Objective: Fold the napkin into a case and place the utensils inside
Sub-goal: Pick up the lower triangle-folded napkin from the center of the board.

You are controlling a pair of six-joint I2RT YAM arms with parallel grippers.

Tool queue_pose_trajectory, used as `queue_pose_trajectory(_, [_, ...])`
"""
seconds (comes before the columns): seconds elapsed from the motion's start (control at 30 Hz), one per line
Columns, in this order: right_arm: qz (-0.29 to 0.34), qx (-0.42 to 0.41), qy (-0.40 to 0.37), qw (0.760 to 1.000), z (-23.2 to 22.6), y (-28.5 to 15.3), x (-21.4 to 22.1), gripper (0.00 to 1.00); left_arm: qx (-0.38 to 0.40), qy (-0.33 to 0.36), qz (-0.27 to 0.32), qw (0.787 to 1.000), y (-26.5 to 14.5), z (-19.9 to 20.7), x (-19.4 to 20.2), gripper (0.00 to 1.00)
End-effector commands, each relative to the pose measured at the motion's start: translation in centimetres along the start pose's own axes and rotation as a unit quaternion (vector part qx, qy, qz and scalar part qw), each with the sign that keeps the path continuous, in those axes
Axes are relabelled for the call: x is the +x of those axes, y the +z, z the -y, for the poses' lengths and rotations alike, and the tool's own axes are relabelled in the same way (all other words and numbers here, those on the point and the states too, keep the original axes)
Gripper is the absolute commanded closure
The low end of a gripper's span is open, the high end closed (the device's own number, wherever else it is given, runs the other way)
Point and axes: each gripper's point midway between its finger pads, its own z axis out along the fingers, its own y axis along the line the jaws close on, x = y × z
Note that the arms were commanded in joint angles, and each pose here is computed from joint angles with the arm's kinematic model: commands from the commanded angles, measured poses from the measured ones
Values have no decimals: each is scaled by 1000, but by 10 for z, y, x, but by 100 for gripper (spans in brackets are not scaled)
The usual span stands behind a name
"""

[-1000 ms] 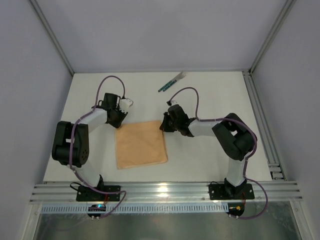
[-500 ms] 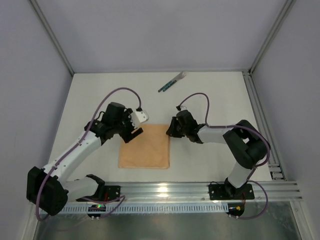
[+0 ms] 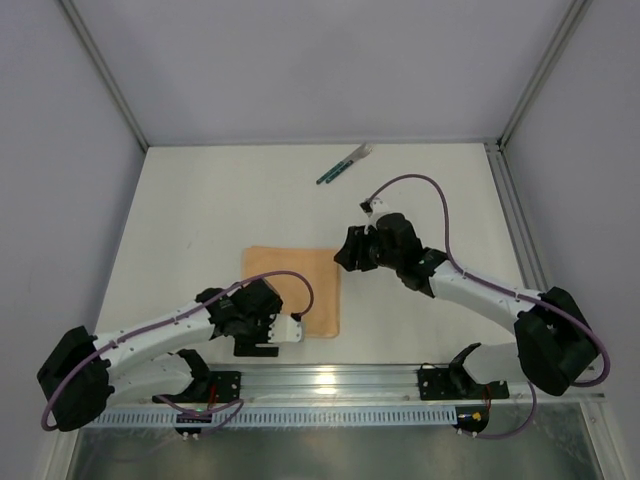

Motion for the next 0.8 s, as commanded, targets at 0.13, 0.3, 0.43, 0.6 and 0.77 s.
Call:
queue_pose_trajectory(0.13, [8,-112,-113,987,-36,-37,-4,48,-76,15,-39,996,14,-27,12,24])
queue_pose_trajectory(0.3, [32,-179,-193,964,-62,-69,-13,48,-64,17,-61,996,28,-19,22,31])
queue_pose_trajectory(0.43, [51,-218,-249,942,-73,-89,-11,48,-72,15,-63,995,32,-22,21,50])
queue_pose_trajectory(0.6, [82,-260,-351,896,-78,-105,0,48,-106,6,-38,994,24,-33,10,89])
queue_pose_trajectory(0.77, [110,-260,-476,833,-73,-115,27,48,-144,-3,10,990,1,-46,-8,100])
